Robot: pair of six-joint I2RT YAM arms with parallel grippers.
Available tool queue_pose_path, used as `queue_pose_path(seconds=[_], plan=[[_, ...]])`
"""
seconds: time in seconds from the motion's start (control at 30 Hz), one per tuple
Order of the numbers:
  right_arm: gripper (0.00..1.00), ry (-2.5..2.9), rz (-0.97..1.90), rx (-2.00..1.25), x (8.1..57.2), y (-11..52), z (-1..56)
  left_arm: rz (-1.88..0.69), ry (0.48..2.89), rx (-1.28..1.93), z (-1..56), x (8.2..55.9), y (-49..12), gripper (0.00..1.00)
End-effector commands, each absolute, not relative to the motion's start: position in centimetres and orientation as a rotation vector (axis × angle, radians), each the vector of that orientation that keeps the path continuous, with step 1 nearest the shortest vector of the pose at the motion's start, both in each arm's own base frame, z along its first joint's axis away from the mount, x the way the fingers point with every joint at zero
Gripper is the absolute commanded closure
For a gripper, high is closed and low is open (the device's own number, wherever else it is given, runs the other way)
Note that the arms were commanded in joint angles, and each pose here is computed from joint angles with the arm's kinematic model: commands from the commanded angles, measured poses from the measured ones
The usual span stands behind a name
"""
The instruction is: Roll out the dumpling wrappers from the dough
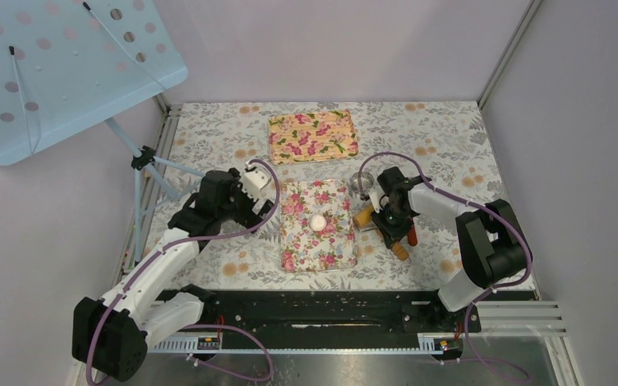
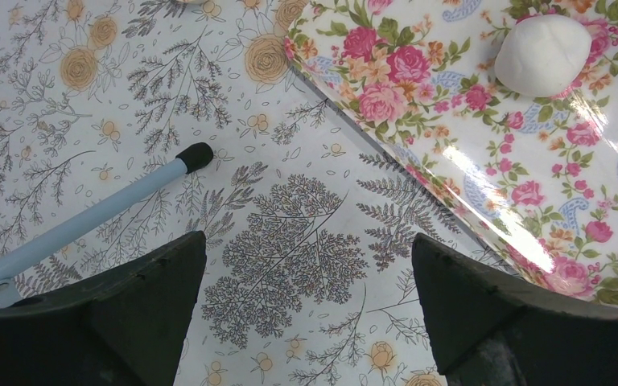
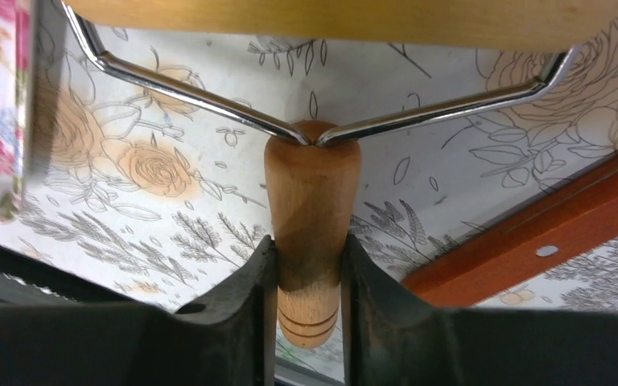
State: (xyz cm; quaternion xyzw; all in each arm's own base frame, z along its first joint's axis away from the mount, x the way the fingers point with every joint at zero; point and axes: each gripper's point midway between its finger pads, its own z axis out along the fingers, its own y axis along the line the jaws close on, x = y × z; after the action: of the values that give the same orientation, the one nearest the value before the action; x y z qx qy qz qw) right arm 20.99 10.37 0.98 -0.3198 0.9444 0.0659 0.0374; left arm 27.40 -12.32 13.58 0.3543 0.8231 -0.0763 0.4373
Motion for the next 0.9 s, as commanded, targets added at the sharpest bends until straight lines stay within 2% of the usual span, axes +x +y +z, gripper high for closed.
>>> queue_pose_path(seconds=[0.0, 0.03, 0.2, 0.4, 0.63, 0.73, 0.87], plan=[[0.97, 2.847, 0.247, -1.036, 21.3, 11.2, 3.6, -0.205, 2.000, 0.857, 14.4, 28.2, -12.8, 0.01], [1.00, 2.839, 0.253, -1.038, 21.4, 11.2, 4.3, -0.211, 1.996, 0.861, 14.5, 28.2, -12.9, 0.01], [1.00, 2.720, 0.198, -1.031, 21.7, 10.6, 8.0, -0.255, 2.000, 0.918, 15.0, 28.5, -13.9, 0.01], [1.00, 2.429, 0.081, -1.078, 23.5, 9.7, 14.0, -0.445, 1.972, 1.066, 18.3, 28.8, -18.2, 0.01], [1.00, 2.014, 0.173, -1.145, 24.0, 12.1, 19.4, -1.056, 1.877, 1.214, 24.8, 25.7, -26.5, 0.01], [1.00, 1.862, 0.185, -1.104, 24.3, 12.9, 19.9, -1.261, 1.872, 1.256, 25.2, 24.0, -29.4, 0.01], [1.00, 1.755, 0.218, -1.088, 24.0, 13.8, 19.5, -1.396, 1.905, 1.322, 24.0, 21.6, -32.0, 0.01]])
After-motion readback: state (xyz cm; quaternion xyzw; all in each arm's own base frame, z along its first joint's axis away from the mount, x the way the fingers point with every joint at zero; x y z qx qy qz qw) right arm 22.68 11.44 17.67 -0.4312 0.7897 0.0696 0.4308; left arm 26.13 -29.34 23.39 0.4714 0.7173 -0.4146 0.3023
